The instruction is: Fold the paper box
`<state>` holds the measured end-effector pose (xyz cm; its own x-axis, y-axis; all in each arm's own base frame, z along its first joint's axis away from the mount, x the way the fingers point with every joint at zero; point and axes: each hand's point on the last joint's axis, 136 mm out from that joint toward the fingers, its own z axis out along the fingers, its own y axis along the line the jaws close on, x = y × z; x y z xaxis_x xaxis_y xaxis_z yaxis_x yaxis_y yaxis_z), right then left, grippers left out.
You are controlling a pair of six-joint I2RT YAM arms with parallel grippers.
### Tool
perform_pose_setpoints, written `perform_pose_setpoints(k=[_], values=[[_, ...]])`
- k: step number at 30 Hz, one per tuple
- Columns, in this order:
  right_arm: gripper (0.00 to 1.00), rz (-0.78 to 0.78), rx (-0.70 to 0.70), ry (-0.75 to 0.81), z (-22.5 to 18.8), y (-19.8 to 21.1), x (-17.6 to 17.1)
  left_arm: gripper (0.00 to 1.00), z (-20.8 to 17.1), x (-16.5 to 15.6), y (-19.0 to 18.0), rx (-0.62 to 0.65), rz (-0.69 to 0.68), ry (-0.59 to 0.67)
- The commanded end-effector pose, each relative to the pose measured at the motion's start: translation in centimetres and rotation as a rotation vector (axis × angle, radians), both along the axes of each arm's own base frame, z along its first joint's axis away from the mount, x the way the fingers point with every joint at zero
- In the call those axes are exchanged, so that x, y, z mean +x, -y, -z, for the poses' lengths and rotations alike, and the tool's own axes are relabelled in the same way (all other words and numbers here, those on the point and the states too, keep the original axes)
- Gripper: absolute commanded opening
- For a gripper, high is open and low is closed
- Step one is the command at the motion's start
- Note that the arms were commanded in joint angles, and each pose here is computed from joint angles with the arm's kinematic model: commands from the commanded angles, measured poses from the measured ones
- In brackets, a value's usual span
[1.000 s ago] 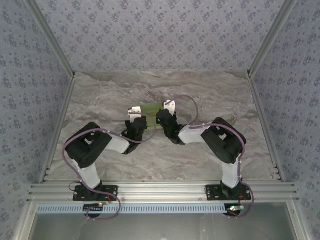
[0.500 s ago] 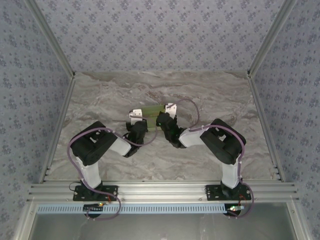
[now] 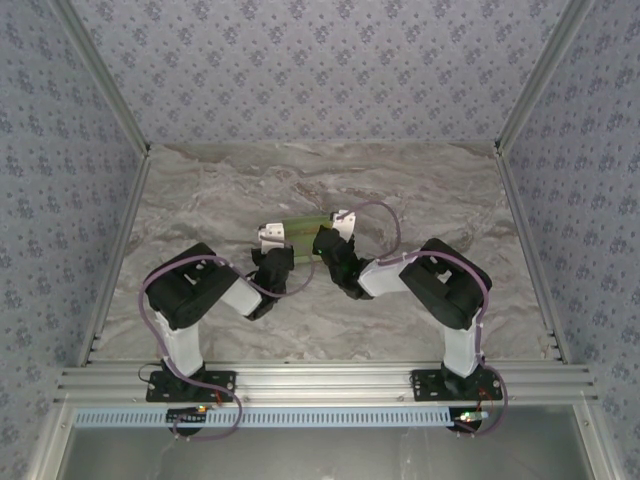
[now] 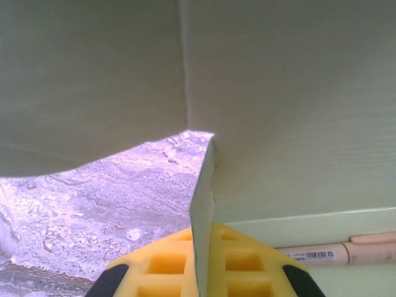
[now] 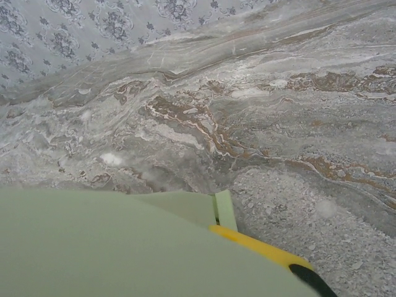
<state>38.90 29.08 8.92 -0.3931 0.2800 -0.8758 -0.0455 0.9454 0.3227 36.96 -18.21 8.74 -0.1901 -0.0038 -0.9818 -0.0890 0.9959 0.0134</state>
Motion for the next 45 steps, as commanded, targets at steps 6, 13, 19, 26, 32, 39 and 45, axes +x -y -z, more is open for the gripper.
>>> perform_pose_setpoints(k=[6,13,19,26,32,39,45], values=[[0.14,0.047,-0.114,-0.084,3.6,2.6,-1.5,0.0,2.9,-1.1,-2.4,0.122,-0.07,-0.058],[0.14,0.044,-0.135,-0.081,4.0,2.7,-2.1,0.0,3.2,-1.6,-2.0,0.143,-0.064,-0.049],[0.15,0.032,-0.185,-0.079,4.3,2.9,-2.6,0.0,3.7,-1.9,-2.5,0.152,-0.075,-0.05],[0.16,0.028,-0.205,-0.091,4.8,3.2,-2.7,0.0,4.1,-2.1,-2.7,0.163,-0.078,-0.046],[0.17,0.02,-0.203,-0.101,4.8,2.9,-2.8,0.0,4.5,-2.2,-2.6,0.177,-0.079,-0.045],[0.18,0.016,-0.203,-0.094,3.4,2.9,-2.6,0.0,3.9,-2.0,-2.0,0.188,-0.062,-0.036],[0.24,-0.032,-0.194,-0.087,1.7,2.6,-2.2,0.0,3.7,-1.8,-1.5,0.209,-0.04,-0.044]])
